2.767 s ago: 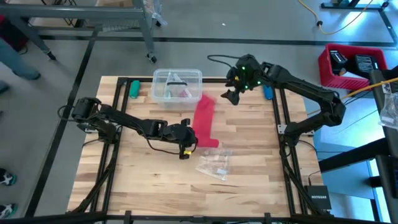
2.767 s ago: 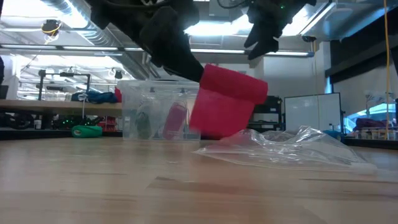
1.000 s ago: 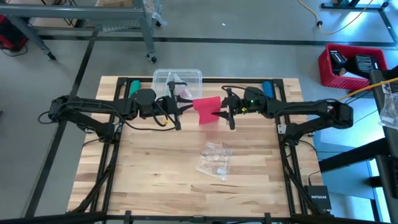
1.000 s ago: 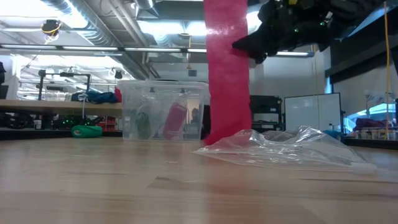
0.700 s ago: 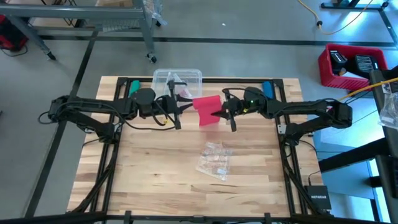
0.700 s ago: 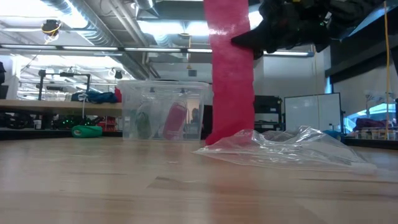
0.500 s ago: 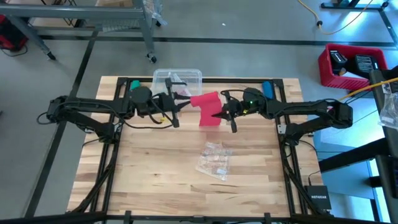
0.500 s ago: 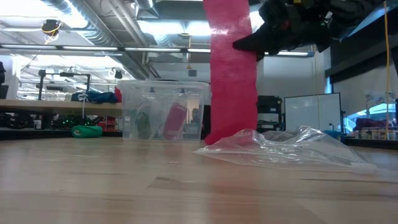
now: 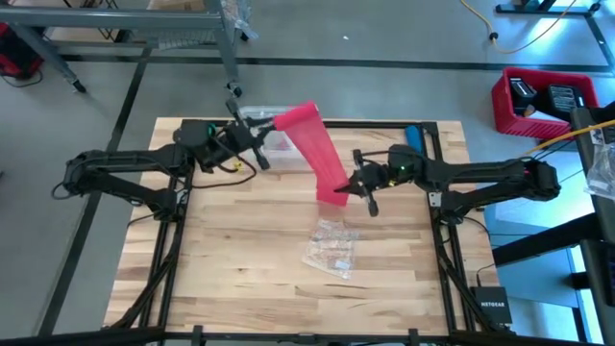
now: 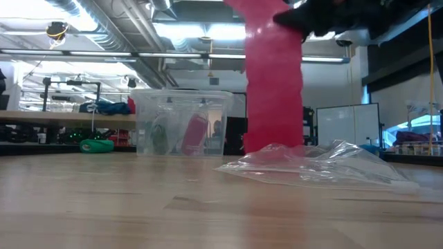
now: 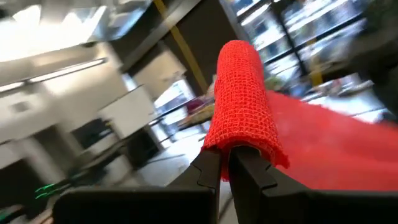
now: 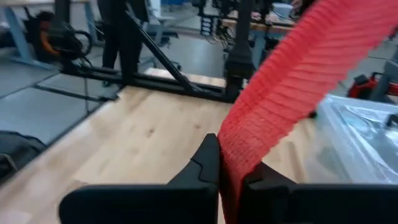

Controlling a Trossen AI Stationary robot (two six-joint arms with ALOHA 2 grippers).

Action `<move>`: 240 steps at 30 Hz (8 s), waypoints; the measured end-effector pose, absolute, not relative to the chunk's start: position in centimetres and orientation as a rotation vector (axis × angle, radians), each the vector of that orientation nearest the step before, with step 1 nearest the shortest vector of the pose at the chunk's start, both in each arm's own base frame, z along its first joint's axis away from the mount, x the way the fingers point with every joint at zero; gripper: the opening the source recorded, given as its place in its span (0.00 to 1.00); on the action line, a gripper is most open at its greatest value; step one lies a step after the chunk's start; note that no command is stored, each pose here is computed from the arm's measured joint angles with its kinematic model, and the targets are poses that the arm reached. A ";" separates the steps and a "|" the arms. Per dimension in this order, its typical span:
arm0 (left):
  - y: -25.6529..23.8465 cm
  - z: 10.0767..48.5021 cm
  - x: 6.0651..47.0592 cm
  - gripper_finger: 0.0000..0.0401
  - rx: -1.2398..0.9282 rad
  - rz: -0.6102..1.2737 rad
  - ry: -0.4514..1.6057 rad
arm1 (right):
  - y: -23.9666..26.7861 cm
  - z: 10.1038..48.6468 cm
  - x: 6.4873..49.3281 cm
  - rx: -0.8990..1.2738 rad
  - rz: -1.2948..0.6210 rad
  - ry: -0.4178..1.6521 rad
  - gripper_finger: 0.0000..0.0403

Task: Roll bandage
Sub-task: Roll the red bandage

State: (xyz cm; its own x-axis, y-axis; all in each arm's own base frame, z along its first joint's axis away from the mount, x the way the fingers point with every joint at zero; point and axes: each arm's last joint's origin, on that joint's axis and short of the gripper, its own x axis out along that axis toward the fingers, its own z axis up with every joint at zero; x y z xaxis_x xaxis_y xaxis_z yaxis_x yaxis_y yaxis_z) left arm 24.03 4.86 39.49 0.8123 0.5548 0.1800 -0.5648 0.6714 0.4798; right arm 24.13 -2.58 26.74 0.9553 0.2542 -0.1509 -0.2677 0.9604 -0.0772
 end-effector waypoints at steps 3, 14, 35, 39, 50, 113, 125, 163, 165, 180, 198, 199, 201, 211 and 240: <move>5.7 39.4 23.9 0.03 0.563 0.699 0.013 | -1.5 27.2 23.8 -0.080 0.301 0.122 0.01; 7.5 37.8 25.5 0.03 0.556 0.736 0.089 | 2.6 31.3 23.9 -0.068 0.392 0.093 0.01; 3.3 30.8 32.4 0.03 0.653 0.495 0.301 | 5.7 39.9 22.9 -0.020 0.304 -0.125 0.01; 2.0 29.3 33.4 0.03 0.691 0.435 0.344 | 5.5 41.1 23.0 -0.008 0.228 -0.153 0.01; -1.8 26.1 35.0 0.03 0.798 0.284 0.417 | 2.9 41.7 23.4 0.086 0.071 -0.136 0.01; -3.3 19.8 33.1 0.03 -0.035 0.020 0.366 | -11.4 25.4 32.0 0.368 -0.184 0.645 0.62; -3.3 19.6 33.0 0.03 -0.028 0.015 0.387 | -11.9 31.0 29.8 0.443 -0.106 0.849 0.62; 0.7 21.9 32.9 0.03 0.155 0.108 0.270 | 1.1 24.7 20.3 0.015 -0.203 0.563 0.62; 0.9 22.0 32.9 0.03 0.156 0.115 0.270 | 1.1 22.8 20.2 0.051 -0.208 0.551 0.62; 1.4 22.2 32.9 0.03 0.148 0.133 0.249 | 1.7 18.5 23.1 0.136 -0.108 0.451 0.61; 1.4 22.1 32.9 0.03 0.141 0.134 0.255 | 4.0 21.5 24.2 0.138 0.166 0.315 0.05; 1.4 22.1 32.9 0.03 0.143 0.134 0.255 | 4.4 22.8 24.4 0.113 0.189 0.281 0.04; 1.4 22.0 32.9 0.03 0.144 0.133 0.260 | 5.0 25.1 24.6 0.040 0.223 0.248 0.02; -0.5 22.0 32.9 0.03 0.206 0.067 0.265 | 1.8 35.0 24.5 -0.342 -0.157 0.289 0.01; -5.0 27.5 31.5 0.03 0.283 -0.061 0.220 | -6.7 30.2 19.8 -0.061 -0.418 0.984 0.60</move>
